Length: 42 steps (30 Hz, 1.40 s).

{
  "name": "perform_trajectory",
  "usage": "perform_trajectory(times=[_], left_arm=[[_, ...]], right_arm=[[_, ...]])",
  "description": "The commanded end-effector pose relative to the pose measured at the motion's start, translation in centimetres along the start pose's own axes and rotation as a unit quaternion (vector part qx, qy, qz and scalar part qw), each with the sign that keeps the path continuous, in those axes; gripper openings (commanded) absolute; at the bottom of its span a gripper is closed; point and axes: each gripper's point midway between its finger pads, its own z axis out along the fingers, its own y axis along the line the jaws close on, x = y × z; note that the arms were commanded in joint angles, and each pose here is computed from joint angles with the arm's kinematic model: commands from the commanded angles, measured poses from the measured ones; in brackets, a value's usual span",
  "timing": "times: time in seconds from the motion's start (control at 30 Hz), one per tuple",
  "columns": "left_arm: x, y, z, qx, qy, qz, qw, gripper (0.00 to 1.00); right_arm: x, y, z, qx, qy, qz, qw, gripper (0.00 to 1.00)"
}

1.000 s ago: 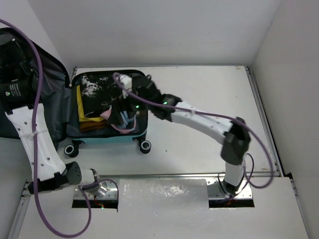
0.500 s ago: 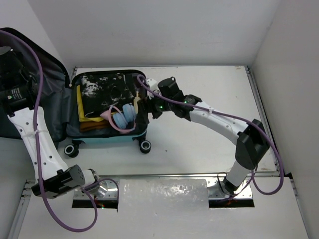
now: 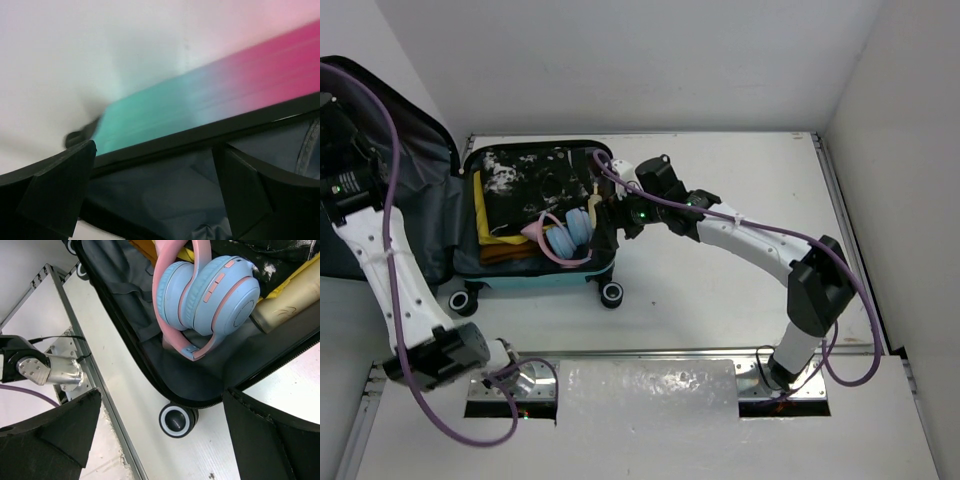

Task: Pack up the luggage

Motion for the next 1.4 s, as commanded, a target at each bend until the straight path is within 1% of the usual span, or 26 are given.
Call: perform_trajectory(times=[0.0,0.07,0.13,0.2,0.23,0.27,0.3,0.43,0.5,0.63,0.77,0.83,0.87,0.9,0.93,0.97,1.0,1.03,1.07,1.1,1.13,1.17,1.23,1.27,1.33,1.37], left_arm=[[2.0,-3.5,2.4,0.038,0.032,0.014,0.999,1.0],[2.5,-4.7,3.1,0.043,0.046,0.022,0.998,0.98],[3.3,-6.1,3.8,0.056,0.061,0.031,0.996,0.9],[2.7,-7.1,4.0,0.075,0.064,0.029,0.995,0.67],[3.5,-7.8,4.2,0.083,0.08,0.034,0.993,0.29],[2.7,-8.3,3.8,0.103,0.079,0.024,0.991,0.07],[3.2,-9.8,3.0,0.15,0.096,0.013,0.984,0.01],[2.3,-15.5,-4.4,0.336,0.089,-0.013,0.938,0.0],[2.5,-19.7,-11.5,0.436,0.082,0.005,0.896,0.0],[3.9,-24.5,-23.1,0.556,0.079,0.038,0.826,0.0],[4.8,-27.5,-33.6,0.644,0.087,0.037,0.759,0.0],[6.4,-28.3,-43.4,0.732,0.096,0.06,0.672,0.0],[6.4,-28.1,-47.3,0.766,0.096,0.054,0.633,0.2],[7.9,-27.5,-53.5,0.809,0.099,0.069,0.576,0.34],[8.2,-26.4,-57.4,0.845,0.102,0.071,0.52,0.47],[8.4,-24.6,-61.3,0.87,0.095,0.076,0.477,0.52],[8.0,-23.9,-62.2,0.877,0.091,0.073,0.467,0.57],[7.2,-23.7,-62.0,0.873,0.085,0.065,0.476,0.65],[4.6,-23.6,-59.5,0.852,0.07,0.027,0.519,0.74],[4.1,-23.1,-58.2,0.847,0.07,0.022,0.526,0.74],[1.9,-23.8,-54.6,0.809,0.059,-0.022,0.585,0.84],[0.3,-24.0,-48.4,0.77,0.057,-0.05,0.634,0.88],[-0.4,-24.7,-41.0,0.716,0.073,-0.082,0.689,0.89],[0.1,-25.2,-33.4,0.649,0.072,-0.09,0.752,0.9],[2.1,-25.2,-25.3,0.558,0.077,-0.076,0.823,0.94],[4.4,-25.0,-18.8,0.484,0.095,-0.064,0.868,0.94]], right_arm=[[-1.6,1.0,-0.6,-0.019,-0.028,-0.011,0.999,0.99],[-1.8,1.2,-0.9,-0.019,-0.032,-0.011,0.999,0.99],[-1.9,1.4,-1.2,-0.019,-0.035,-0.012,0.999,0.99],[-2.1,1.3,-1.6,-0.014,-0.044,-0.018,0.999,0.99],[-2.1,1.2,-1.6,-0.011,-0.045,-0.023,0.999,0.99],[-2.1,1.1,-1.8,-0.007,-0.046,-0.027,0.999,0.99],[-1.8,0.5,-1.8,0.007,-0.045,-0.027,0.999,0.99],[-1.3,-2.5,-2.5,0.052,-0.06,0.004,0.997,0.99],[-1.5,-5.4,-3.4,0.065,-0.081,0.058,0.993,0.99],[-0.5,-11.5,-6.5,0.117,-0.106,0.124,0.98,0.99],[1.0,-15.1,-10.0,0.167,-0.115,0.152,0.967,0.99],[2.4,-17.8,-12.1,0.21,-0.117,0.173,0.955,0.99],[3.3,-18.7,-12.8,0.225,-0.113,0.189,0.949,0.99],[4.6,-19.7,-13.1,0.235,-0.11,0.209,0.943,0.99],[5.2,-21.2,-14.1,0.251,-0.116,0.227,0.934,0.99],[5.8,-21.7,-14.4,0.259,-0.114,0.242,0.928,0.99],[6.3,-22.2,-14.6,0.266,-0.112,0.247,0.925,0.99],[6.8,-22.4,-14.5,0.269,-0.11,0.249,0.924,0.99],[7.1,-22.6,-14.2,0.269,-0.109,0.248,0.924,0.99],[7.6,-22.3,-14.0,0.262,-0.104,0.255,0.925,0.99],[7.3,-22.0,-13.5,0.249,-0.112,0.249,0.929,0.99],[7.6,-22.1,-13.4,0.256,-0.107,0.249,0.928,0.99],[8.4,-21.5,-12.9,0.259,-0.1,0.241,0.93,0.99],[8.7,-20.9,-12.4,0.253,-0.094,0.241,0.932,0.99],[8.7,-18.3,-10.0,0.228,-0.08,0.214,0.947,0.99],[8.9,-17.7,-9.2,0.238,-0.072,0.201,0.947,0.99]])
